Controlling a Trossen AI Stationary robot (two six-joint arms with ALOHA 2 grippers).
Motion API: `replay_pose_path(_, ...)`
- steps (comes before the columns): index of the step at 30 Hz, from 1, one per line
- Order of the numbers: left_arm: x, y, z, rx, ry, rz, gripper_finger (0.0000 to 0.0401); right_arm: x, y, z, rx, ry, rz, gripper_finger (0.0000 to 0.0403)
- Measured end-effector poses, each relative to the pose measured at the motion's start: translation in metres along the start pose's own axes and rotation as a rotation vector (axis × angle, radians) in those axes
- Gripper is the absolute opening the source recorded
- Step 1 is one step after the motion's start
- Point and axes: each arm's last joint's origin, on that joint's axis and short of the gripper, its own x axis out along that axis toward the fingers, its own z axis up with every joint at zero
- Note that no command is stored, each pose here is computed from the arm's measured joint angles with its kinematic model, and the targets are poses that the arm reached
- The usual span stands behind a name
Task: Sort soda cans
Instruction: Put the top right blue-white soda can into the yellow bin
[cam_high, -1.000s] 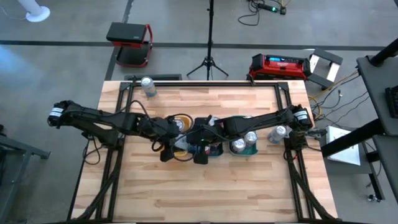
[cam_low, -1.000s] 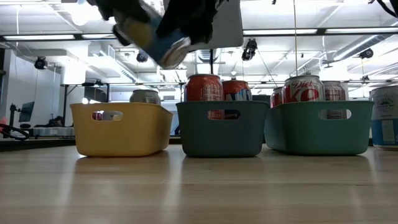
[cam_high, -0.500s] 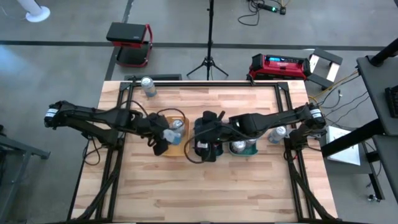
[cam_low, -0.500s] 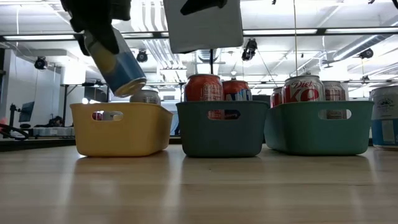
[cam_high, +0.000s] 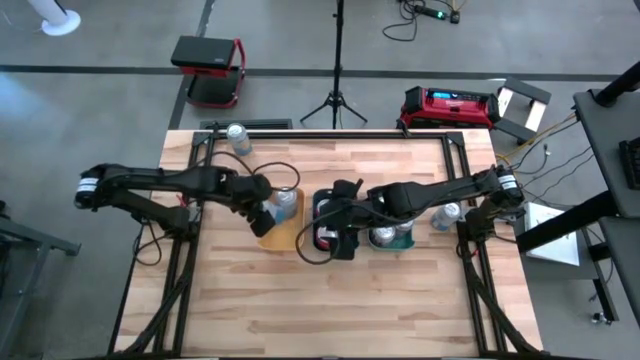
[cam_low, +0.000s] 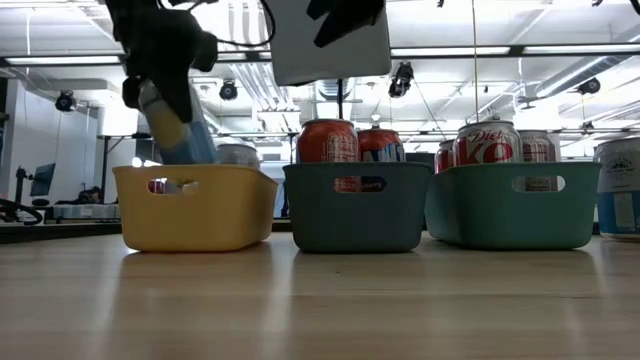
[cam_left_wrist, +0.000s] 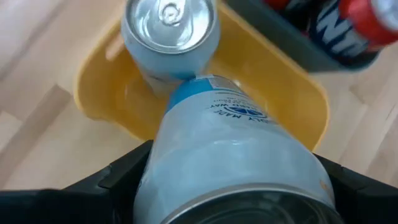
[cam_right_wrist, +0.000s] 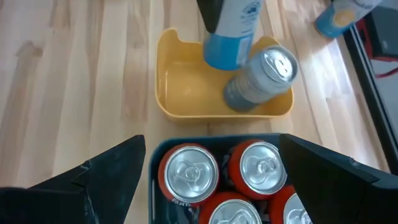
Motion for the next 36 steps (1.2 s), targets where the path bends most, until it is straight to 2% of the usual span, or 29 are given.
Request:
replay_pose_path(5, 0.007, -0.002, 0.0, 0.002, 0.057, -0.027, 0.029, 0.006, 0.001, -0.006, 0.017, 0.026, -0.003, 0.0364)
replay_pose_path(21, 0.042, -0.007, 0.006, 0.029, 0.131, 0.06, 0.029, 0.013, 0.002, -0.012, 0.047, 0.042, -0.004, 0.0364)
replay_pose_path(29, 0.055, -0.009, 0.008, 0.027, 0.149, 0.091, 0.0309, 0.029, 0.007, -0.022, 0.055, 0.02, 0.004, 0.0364)
replay_pose_path(36, 0.07, -0.01, 0.008, 0.038, 0.195, 0.121, 0.0318, 0.029, 0.021, -0.025, 0.015, 0.006, 0.031, 0.0364)
